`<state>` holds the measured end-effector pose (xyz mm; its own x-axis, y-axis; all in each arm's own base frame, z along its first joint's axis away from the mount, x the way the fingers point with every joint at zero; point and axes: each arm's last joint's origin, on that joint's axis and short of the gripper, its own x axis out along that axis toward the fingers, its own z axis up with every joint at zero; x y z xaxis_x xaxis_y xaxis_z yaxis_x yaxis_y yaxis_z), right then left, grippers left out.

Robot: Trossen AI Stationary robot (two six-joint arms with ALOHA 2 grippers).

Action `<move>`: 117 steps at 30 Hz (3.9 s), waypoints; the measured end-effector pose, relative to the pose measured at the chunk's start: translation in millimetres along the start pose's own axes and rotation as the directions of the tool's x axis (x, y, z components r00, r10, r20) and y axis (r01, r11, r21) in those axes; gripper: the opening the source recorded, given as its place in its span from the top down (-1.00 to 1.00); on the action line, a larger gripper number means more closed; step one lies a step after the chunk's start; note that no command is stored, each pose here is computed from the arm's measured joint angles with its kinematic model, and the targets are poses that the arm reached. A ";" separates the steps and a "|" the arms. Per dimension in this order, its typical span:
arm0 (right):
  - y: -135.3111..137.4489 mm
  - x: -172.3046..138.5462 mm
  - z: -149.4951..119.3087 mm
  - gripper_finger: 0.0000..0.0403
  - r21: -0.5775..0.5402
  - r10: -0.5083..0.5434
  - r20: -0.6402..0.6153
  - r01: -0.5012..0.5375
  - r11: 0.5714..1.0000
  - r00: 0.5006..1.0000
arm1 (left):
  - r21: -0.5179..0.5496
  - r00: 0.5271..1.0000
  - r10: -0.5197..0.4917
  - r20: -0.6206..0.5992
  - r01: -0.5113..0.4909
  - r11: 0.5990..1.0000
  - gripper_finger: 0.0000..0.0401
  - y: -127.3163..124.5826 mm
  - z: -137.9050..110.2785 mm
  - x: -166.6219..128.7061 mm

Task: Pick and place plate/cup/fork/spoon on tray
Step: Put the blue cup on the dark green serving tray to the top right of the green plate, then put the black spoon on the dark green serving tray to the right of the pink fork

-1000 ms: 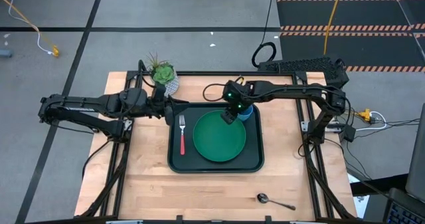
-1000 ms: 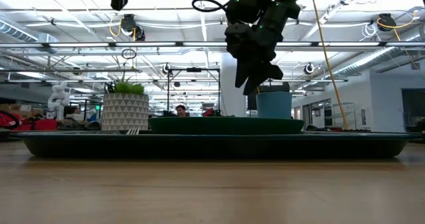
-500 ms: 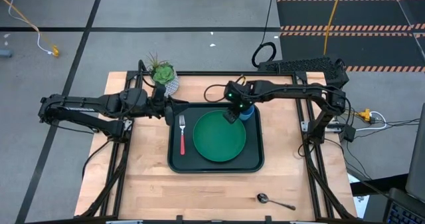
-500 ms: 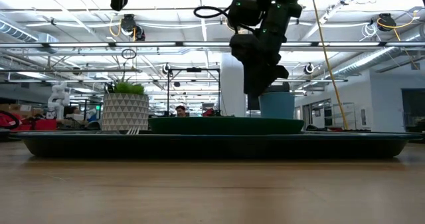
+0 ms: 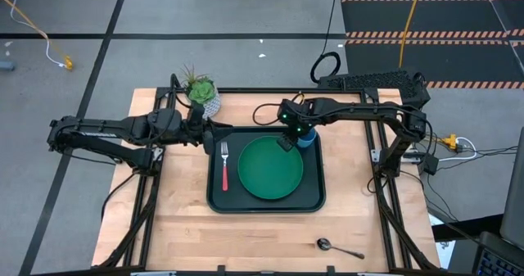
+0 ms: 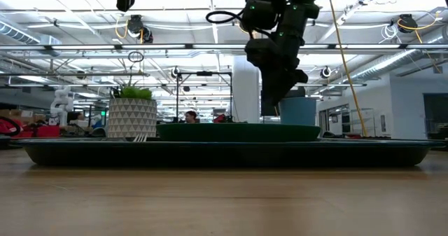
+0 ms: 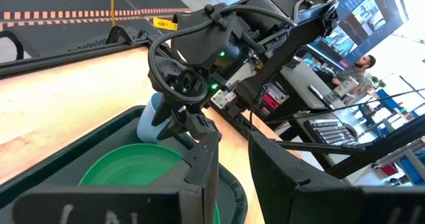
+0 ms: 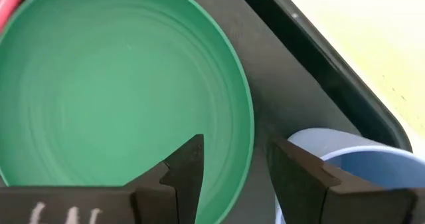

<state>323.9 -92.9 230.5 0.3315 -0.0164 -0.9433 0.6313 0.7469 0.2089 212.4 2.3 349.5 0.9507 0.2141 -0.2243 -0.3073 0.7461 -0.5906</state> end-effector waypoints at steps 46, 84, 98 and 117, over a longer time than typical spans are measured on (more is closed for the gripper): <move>70.3 -50.7 -110.1 0.23 -0.019 -0.054 -0.323 0.050 0.999 0.945 | 0.078 0.999 -0.006 -0.047 0.009 0.997 0.57 1.3 -3.0 -0.1; 125.3 -28.7 -291.0 0.23 -0.328 -0.102 -0.354 -0.021 0.945 0.930 | -0.226 0.946 0.080 -0.314 -0.156 0.962 0.57 10.3 -38.5 33.5; 124.5 -3.1 -320.1 0.23 -0.279 0.069 -0.339 -0.170 0.945 0.938 | -0.305 0.974 0.055 -0.220 -0.122 0.945 0.57 -8.2 -57.1 58.5; 125.9 10.1 -328.0 0.23 -0.222 0.220 -0.267 -0.282 0.933 0.938 | -0.452 0.989 0.060 -0.138 -0.116 0.884 0.57 -29.6 -73.3 52.5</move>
<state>176.8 219.1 162.6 0.2630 0.3259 -0.9081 0.3401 0.8495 0.4034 268.4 -54.7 298.4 0.9160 0.1691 -0.3638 -0.4009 0.3498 -0.8467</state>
